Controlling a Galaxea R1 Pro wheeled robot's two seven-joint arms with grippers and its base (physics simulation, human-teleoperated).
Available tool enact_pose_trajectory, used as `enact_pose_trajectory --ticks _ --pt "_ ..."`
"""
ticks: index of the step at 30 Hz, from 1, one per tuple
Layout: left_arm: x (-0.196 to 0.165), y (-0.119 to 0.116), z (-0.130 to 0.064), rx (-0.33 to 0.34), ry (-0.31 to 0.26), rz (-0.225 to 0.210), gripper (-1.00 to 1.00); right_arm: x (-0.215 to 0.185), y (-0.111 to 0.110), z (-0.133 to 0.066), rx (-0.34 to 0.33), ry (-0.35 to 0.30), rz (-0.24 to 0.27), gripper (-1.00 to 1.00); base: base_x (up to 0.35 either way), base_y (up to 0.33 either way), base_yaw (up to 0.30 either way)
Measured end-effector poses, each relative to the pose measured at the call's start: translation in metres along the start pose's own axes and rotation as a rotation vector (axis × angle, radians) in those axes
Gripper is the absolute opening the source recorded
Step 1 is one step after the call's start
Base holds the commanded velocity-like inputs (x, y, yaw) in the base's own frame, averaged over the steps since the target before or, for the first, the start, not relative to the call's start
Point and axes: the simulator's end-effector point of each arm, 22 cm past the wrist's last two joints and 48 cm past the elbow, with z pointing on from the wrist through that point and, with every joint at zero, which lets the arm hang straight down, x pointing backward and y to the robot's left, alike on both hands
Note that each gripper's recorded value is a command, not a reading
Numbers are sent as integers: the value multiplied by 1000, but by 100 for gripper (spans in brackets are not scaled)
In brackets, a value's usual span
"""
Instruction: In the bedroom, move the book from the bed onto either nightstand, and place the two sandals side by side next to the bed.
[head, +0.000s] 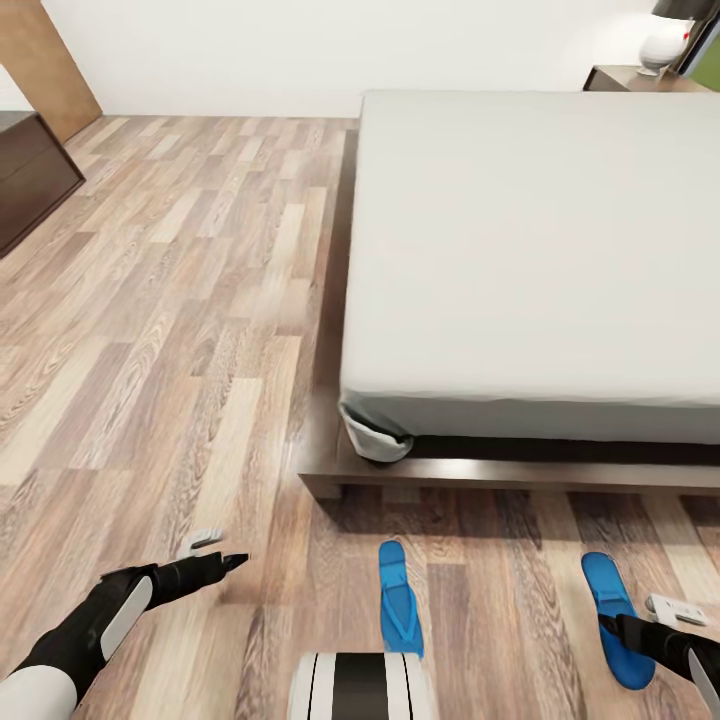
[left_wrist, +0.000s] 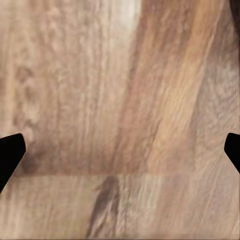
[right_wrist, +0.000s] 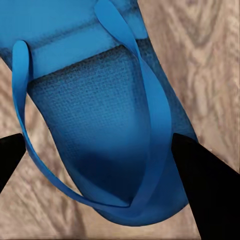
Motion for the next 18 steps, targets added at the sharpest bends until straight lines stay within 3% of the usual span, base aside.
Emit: enact_pose_trajectory --ticks 18 --pt "0 0 0 0 -1 0 100 0 0 0 0 0 0 -100 37 313 0"
